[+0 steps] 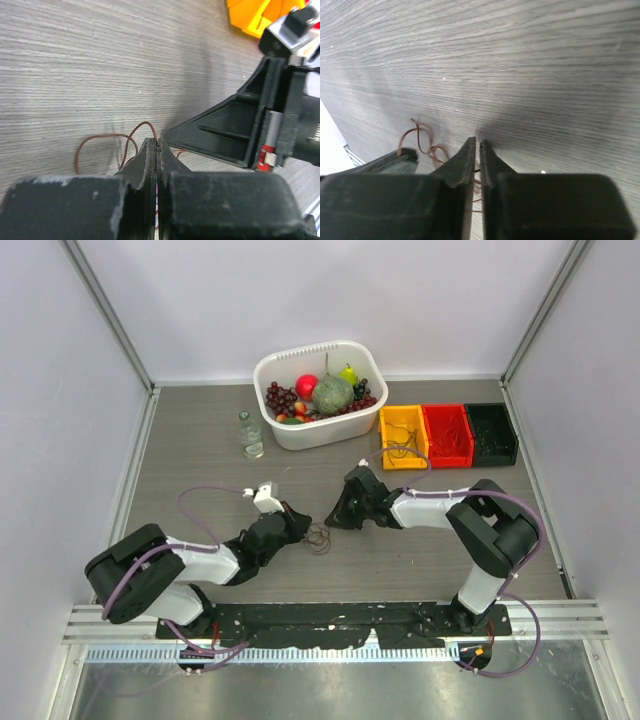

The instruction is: Untangle the cables

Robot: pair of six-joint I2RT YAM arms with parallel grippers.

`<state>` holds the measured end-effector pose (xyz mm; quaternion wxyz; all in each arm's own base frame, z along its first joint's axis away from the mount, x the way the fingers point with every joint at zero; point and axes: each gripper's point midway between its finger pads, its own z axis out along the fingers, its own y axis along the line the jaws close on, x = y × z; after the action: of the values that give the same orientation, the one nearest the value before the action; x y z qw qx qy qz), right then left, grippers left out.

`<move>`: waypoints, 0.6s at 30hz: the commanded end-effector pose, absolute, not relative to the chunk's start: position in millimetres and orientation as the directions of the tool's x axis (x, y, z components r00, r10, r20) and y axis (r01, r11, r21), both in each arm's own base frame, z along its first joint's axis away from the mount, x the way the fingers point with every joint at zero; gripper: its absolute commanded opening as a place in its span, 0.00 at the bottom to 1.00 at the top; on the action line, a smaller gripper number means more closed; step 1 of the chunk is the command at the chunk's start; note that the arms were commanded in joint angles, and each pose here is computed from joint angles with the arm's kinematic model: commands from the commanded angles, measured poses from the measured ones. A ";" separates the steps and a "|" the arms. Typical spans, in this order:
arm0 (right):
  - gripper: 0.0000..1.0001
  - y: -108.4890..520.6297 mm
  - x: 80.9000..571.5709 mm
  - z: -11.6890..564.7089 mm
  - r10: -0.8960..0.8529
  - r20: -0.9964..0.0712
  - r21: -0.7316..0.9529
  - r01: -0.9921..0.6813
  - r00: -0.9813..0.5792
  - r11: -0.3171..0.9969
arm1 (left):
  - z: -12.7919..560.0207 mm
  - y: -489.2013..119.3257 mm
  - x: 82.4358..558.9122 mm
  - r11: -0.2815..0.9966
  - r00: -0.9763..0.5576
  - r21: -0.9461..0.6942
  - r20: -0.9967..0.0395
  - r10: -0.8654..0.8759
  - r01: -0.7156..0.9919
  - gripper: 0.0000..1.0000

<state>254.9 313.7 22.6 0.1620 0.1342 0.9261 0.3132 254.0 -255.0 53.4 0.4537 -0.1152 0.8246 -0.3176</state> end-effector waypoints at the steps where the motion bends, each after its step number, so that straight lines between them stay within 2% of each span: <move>1: 0.05 309.6 255.0 19.9 0.371 -0.240 0.631 0.147 -0.897 0.762 | 103.2 -250.9 259.2 0.704 -0.437 -0.677 -0.711 -0.550 0.216 0.00; 2: 0.01 307.1 255.0 23.4 0.376 -0.254 0.634 0.140 -0.891 0.760 | 111.1 -247.7 258.0 0.701 -0.416 -0.673 -0.722 -0.553 0.237 0.00; 5: 0.01 295.7 256.7 31.3 0.367 -0.315 0.615 0.106 -0.875 0.781 | 147.6 -233.1 255.1 0.686 -0.329 -0.669 -0.741 -0.585 0.287 0.00; 8: 0.01 278.5 266.4 52.6 0.364 -0.425 0.578 0.061 -0.829 0.814 | 174.4 -217.2 247.9 0.702 -0.290 -0.646 -0.763 -0.578 0.300 0.00; 10: 0.01 280.3 261.7 68.8 0.267 -0.482 0.575 -0.071 -0.835 0.815 | 187.2 -205.7 244.0 0.719 -0.265 -0.629 -0.777 -0.571 0.296 0.00; 11: 0.02 283.5 261.3 76.0 0.181 -0.552 0.548 -0.191 -0.814 0.814 | 190.4 -200.6 241.9 0.728 -0.260 -0.621 -0.783 -0.565 0.289 0.00; 13: 0.16 292.9 251.6 90.0 0.060 -0.622 0.530 -0.363 -0.780 0.766 | 196.7 -192.2 235.7 0.738 -0.268 -0.614 -0.788 -0.555 0.278 0.00; 15: 0.37 293.2 247.1 98.0 0.002 -0.659 0.503 -0.440 -0.752 0.744 | 205.2 -191.2 228.4 0.730 -0.287 -0.614 -0.788 -0.545 0.298 0.00; 18: 0.46 301.5 241.9 126.6 -0.020 -0.738 0.496 -0.562 -0.675 0.661 | 220.7 -194.4 218.3 0.699 -0.306 -0.624 -0.781 -0.544 0.350 0.00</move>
<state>247.6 290.2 91.7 0.3035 -0.0564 0.8903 0.3348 226.6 -197.8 221.5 0.5975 -0.1000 0.6862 -0.4026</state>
